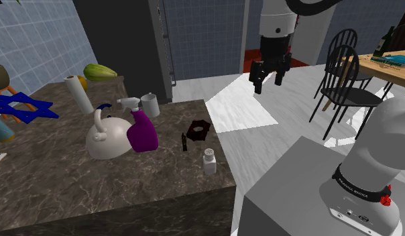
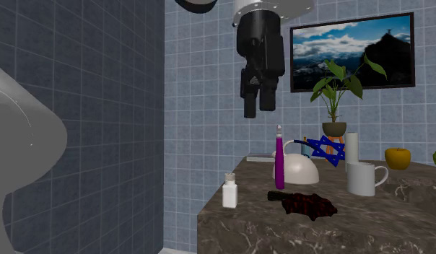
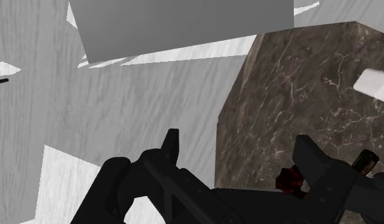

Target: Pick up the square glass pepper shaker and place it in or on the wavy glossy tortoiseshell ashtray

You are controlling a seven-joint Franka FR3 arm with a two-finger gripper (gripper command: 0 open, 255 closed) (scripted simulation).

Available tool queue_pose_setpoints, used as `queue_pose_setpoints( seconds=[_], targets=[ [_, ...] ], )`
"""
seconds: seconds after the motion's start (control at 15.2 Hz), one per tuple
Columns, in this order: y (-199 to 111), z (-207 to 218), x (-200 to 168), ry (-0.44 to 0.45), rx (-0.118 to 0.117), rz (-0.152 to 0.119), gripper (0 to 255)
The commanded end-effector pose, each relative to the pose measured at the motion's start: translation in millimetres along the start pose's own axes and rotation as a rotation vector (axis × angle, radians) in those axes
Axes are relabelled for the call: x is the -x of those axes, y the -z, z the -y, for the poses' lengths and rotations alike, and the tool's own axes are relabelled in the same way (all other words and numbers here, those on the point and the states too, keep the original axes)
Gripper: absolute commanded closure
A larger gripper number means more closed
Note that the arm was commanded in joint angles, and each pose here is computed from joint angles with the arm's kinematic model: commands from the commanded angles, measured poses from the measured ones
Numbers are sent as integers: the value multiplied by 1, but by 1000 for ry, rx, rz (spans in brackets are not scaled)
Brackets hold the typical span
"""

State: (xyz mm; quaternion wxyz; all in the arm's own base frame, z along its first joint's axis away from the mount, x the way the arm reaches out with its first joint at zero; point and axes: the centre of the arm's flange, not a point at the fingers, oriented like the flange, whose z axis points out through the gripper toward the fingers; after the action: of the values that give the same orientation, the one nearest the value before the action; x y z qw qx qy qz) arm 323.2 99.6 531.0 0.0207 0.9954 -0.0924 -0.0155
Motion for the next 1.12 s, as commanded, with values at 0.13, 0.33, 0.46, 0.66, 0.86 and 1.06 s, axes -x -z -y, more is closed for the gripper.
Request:
queue_pose_setpoints(
  seconds=[0.13,0.33,0.46,0.66,0.86,1.06],
  targets=[
    [-29,41,3,-15,-16,11,0],
    [-49,74,4,-25,-28,20,0],
    [-62,95,5,-32,-35,26,0],
    [-81,128,6,-42,-46,35,0],
    [-100,161,6,-52,-58,43,0],
    [-119,194,7,-62,-69,52,0]
  ],
)
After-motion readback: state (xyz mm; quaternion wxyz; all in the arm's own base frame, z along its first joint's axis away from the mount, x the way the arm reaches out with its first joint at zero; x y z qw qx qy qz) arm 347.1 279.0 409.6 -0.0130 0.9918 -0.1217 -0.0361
